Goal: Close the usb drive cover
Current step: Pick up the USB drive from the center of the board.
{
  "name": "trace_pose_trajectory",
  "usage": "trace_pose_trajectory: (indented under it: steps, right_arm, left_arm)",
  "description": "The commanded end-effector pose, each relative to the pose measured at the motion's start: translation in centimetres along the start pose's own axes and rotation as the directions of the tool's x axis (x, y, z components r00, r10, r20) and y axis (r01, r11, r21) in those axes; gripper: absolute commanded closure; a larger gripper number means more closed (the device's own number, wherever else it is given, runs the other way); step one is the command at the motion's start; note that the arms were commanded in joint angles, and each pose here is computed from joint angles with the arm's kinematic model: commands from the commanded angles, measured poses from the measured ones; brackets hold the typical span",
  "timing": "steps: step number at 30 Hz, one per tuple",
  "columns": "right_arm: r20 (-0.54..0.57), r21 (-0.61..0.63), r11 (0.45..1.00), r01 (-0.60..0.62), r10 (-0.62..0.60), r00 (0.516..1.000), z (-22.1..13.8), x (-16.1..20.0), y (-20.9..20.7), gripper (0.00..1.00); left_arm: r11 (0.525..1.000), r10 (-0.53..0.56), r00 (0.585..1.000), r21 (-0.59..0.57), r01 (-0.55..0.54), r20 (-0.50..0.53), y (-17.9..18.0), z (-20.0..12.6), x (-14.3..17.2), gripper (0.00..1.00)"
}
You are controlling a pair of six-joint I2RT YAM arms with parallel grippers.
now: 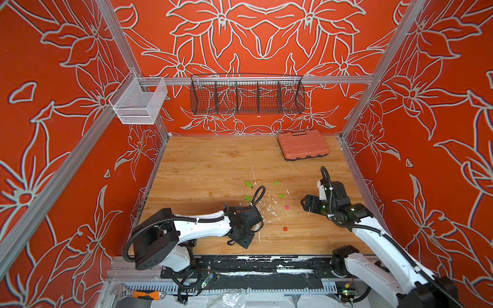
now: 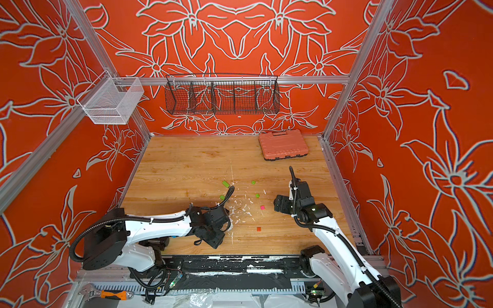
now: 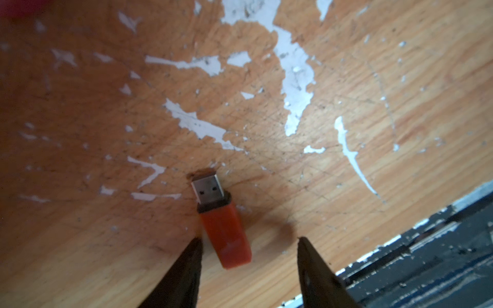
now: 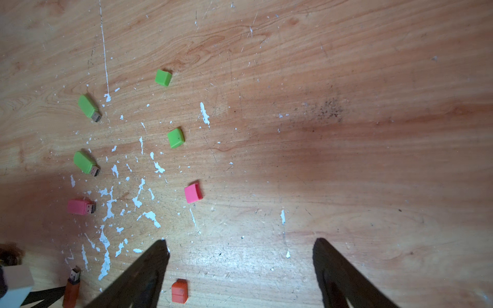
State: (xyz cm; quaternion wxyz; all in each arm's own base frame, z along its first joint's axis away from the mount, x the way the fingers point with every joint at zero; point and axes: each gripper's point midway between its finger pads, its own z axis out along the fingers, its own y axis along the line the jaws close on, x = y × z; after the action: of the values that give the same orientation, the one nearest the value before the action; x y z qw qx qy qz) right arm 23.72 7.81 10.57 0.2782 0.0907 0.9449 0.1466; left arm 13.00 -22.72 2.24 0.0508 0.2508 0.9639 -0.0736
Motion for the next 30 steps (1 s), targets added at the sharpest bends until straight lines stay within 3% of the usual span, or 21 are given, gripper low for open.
trace_pose_trajectory:
  steps: [1, 8, 10, 18, 20, 25, 30]
  right_arm:
    - [0.025, 0.019, 1.000, 0.000, -0.001, 1.000, -0.8, -0.7, 0.2, 0.13]
    - [-0.016, 0.067, 0.995, 0.075, -0.074, 0.997, -0.7, -0.2, 1.3, 0.17]
    - [-0.039, 0.095, 0.991, 0.091, -0.088, 0.995, -0.7, 0.2, 1.5, 0.19]
    - [-0.183, 0.134, 0.988, 0.078, -0.053, 0.982, 0.4, 3.4, 3.4, 0.25]
    - [-0.244, 0.139, 0.987, 0.082, -0.046, 0.969, 1.0, 4.8, 4.3, 0.27]
    - [-0.404, 0.149, 0.982, 0.116, -0.047, 0.914, 2.3, 9.0, 6.5, 0.30]
    - [-0.489, 0.119, 0.990, 0.070, -0.003, 0.872, 2.8, 11.9, 8.3, 0.35]
  left_arm:
    - [0.995, -0.048, 0.995, -0.090, 0.040, -0.083, 1.5, 0.7, 1.6, 0.42]
    - [0.996, -0.054, 0.993, -0.081, 0.046, -0.101, 1.2, 1.4, 1.7, 0.53]
    - [0.997, -0.062, 0.993, -0.053, 0.057, -0.097, 0.7, 1.5, 1.6, 0.60]
    - [0.994, -0.111, 0.985, -0.026, 0.109, -0.131, 0.6, 1.6, 3.0, 0.78]
    - [0.993, -0.117, 0.986, -0.025, 0.115, -0.123, 0.7, 1.4, 3.1, 0.84]
    - [0.995, -0.095, 0.994, -0.048, 0.093, -0.058, 1.0, -0.3, 1.7, 0.87]
    - [0.997, -0.076, 0.997, -0.014, 0.076, 0.019, 0.4, -2.0, 0.0, 0.88]
